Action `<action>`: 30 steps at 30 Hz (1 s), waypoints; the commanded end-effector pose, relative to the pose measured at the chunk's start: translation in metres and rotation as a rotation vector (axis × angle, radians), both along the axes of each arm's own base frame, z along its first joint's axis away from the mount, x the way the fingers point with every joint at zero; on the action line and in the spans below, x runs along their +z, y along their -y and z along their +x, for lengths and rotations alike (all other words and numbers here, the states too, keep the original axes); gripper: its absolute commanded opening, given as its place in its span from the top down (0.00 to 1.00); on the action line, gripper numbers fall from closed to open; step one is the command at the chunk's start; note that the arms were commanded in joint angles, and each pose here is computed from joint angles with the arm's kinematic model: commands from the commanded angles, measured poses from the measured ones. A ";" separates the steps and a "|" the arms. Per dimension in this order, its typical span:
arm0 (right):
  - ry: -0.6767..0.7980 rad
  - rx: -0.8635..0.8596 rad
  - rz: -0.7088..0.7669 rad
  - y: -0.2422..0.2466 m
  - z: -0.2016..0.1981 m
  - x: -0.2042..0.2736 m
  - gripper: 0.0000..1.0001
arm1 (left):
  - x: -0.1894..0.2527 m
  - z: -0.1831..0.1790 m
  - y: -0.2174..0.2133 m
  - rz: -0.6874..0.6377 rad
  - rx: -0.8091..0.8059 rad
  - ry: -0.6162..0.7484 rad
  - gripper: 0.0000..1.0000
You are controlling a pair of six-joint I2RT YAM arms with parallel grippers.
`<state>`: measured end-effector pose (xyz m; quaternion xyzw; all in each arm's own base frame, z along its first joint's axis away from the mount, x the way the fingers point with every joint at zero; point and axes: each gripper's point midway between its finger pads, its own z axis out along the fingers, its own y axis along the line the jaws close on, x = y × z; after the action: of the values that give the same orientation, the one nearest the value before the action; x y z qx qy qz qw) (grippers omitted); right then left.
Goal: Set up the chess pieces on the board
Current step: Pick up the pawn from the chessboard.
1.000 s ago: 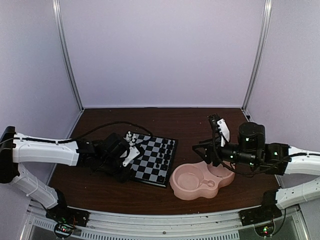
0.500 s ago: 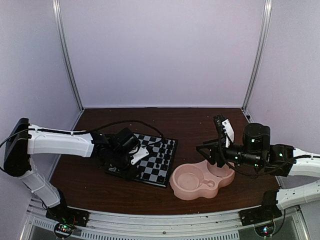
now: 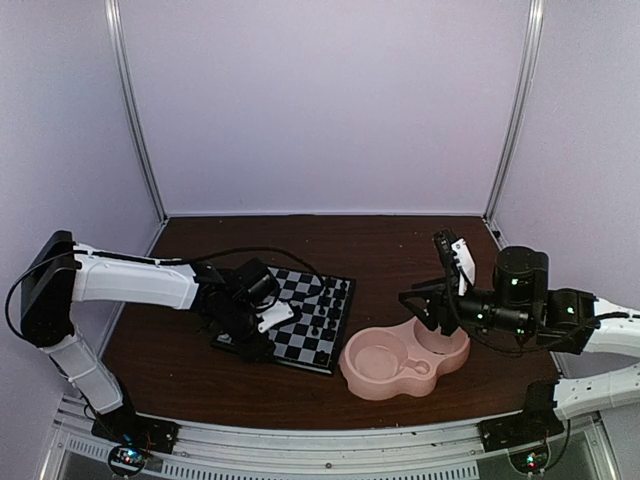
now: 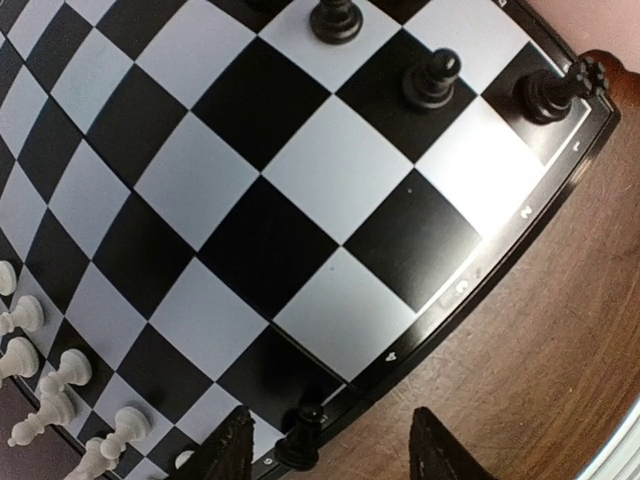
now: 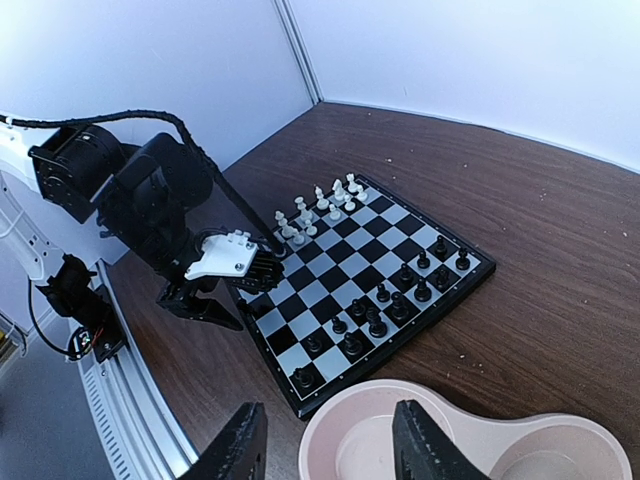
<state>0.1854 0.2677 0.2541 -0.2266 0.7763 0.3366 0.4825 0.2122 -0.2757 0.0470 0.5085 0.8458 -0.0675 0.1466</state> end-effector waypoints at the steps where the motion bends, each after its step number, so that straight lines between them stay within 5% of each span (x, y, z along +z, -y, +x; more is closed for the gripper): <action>1: 0.010 -0.013 0.001 0.008 -0.003 0.002 0.54 | -0.001 0.005 0.000 0.023 -0.017 0.001 0.47; 21: 0.007 -0.012 -0.002 0.012 -0.005 0.003 0.54 | -0.014 0.010 -0.018 0.152 0.023 0.001 0.59; 30: 0.006 -0.010 -0.003 0.011 -0.005 0.003 0.54 | -0.007 0.010 -0.020 0.142 0.038 0.013 0.77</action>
<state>0.1805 0.2581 0.2571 -0.2255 0.7770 0.3350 0.4829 0.2151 -0.2545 0.0298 0.5121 0.8530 -0.0037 0.1007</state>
